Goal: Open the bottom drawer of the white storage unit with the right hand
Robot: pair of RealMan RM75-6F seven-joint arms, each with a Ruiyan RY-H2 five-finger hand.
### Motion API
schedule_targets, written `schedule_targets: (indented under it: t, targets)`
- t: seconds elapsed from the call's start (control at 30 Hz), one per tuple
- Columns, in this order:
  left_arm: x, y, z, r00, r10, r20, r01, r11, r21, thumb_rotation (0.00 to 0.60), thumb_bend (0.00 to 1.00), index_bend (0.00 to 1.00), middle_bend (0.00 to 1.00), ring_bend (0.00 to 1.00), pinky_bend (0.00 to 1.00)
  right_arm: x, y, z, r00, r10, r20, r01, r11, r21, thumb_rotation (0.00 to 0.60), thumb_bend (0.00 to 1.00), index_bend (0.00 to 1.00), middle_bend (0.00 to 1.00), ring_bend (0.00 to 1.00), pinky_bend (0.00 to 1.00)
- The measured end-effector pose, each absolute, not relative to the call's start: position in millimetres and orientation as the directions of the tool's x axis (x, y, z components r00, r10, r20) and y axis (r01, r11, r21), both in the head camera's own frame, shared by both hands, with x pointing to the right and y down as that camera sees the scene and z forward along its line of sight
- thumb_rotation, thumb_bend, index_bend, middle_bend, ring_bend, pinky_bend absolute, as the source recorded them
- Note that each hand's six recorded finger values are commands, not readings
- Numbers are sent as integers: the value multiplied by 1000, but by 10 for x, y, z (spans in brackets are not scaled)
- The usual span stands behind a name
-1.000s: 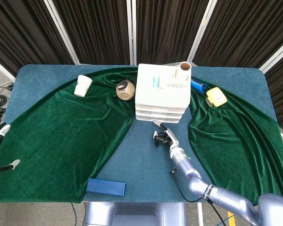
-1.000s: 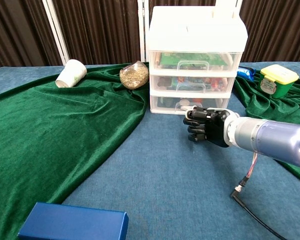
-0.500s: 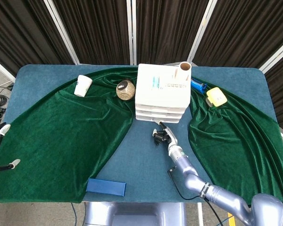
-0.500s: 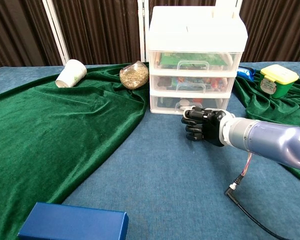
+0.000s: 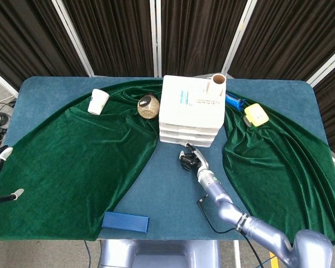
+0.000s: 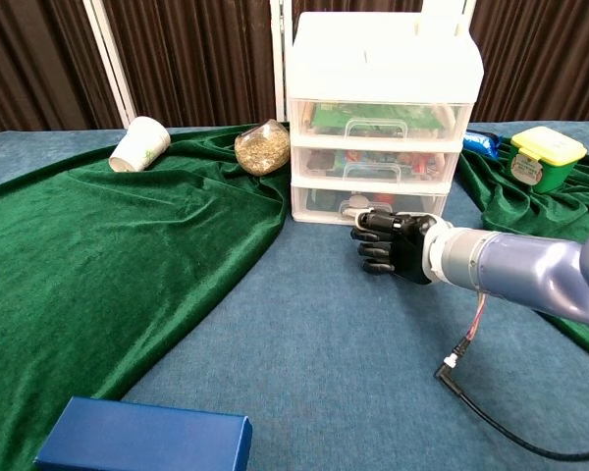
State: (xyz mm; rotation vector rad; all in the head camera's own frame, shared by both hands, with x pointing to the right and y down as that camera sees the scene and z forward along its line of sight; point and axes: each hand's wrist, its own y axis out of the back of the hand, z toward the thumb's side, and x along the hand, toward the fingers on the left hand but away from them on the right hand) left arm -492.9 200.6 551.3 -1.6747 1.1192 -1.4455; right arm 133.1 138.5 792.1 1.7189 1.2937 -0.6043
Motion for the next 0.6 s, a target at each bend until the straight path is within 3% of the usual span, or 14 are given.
schedule_targets:
  t: [0.6]
  targets:
    - [-4900, 2025, 5492, 35, -905, 423, -181, -422, -888, 600, 45, 0, 0, 0, 0, 1397, 1477, 7721, 394, 509, -766, 901, -47, 432, 600, 659, 324, 908, 941, 810]
